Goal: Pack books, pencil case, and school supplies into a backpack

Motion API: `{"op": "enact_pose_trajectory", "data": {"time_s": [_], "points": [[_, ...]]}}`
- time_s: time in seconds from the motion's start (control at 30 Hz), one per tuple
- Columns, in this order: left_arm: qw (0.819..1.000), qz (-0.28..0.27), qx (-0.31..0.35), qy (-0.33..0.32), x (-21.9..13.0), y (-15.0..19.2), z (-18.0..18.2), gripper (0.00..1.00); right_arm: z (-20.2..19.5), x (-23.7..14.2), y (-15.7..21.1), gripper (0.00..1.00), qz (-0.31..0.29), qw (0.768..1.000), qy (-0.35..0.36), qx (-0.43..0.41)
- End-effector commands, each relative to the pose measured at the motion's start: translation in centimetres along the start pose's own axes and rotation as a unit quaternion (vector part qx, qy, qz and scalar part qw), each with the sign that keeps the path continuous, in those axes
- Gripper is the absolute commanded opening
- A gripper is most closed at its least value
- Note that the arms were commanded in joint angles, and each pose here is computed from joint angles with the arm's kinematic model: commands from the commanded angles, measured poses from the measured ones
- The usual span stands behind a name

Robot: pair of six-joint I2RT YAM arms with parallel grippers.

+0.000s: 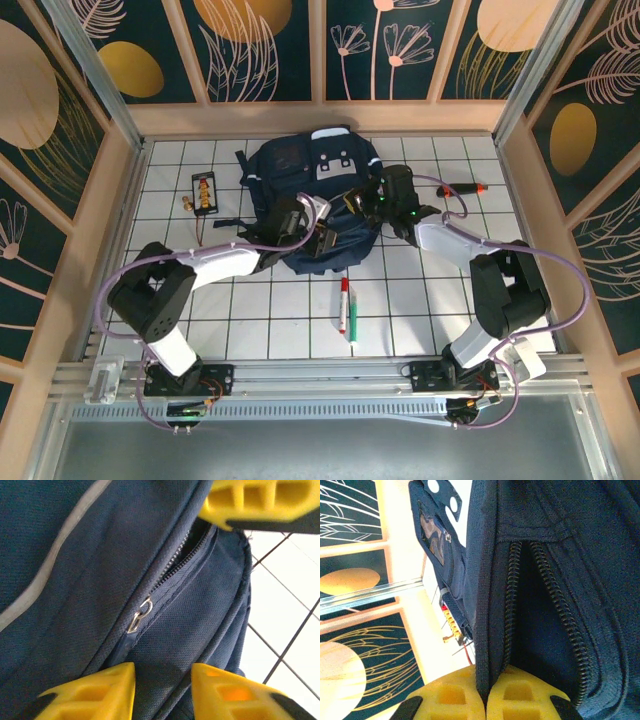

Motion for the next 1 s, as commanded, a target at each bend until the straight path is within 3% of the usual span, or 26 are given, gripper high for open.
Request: {"op": "enact_pose_trajectory", "data": {"time_s": [0.0,0.13,0.37,0.63,0.7,0.73,0.83,0.97], "points": [[1.000,-0.013,0.001,-0.025,1.2,0.0,1.2,0.20,3.2,-0.9,0.6,0.00,0.004,0.998,-0.053,-0.017],[0.999,-0.040,-0.001,-0.032,0.5,-1.2,1.5,0.00,2.8,-1.4,0.5,0.00,-0.005,0.999,-0.040,-0.025],[0.996,-0.087,-0.005,-0.010,-3.1,-3.3,1.9,0.00,1.5,-1.9,0.1,0.00,-0.020,0.999,-0.010,-0.036],[0.995,-0.064,0.047,0.067,-4.8,-0.7,0.4,0.00,1.4,-2.0,-0.7,0.00,-0.021,0.999,-0.015,-0.031],[0.990,-0.054,0.061,0.115,-5.0,0.1,-1.0,0.28,1.7,-1.9,-0.4,0.00,-0.009,0.999,-0.025,-0.026],[0.988,-0.051,0.065,0.133,-4.9,0.2,-1.5,0.37,2.1,-1.8,-0.3,0.00,-0.002,0.999,-0.034,-0.021],[0.980,-0.064,0.087,0.166,-4.8,0.3,-2.4,0.46,3.1,-1.8,0.4,0.00,0.014,0.998,-0.057,-0.003],[0.980,-0.089,0.094,0.149,-4.1,-0.7,-1.8,0.50,4.8,-2.0,0.6,0.00,0.021,0.997,-0.072,0.000]]}}
Point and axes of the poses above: each hand's point on the last joint's axis, 136 mm out from that joint toward the fingers, its own x axis out along the fingers, its own z axis along the line the jaws close on, y = z × x, the point moved 1 cm from there along -x, back along the fingers, and after that the axes turned 8 degrees about -x, right-handed, at the moved point
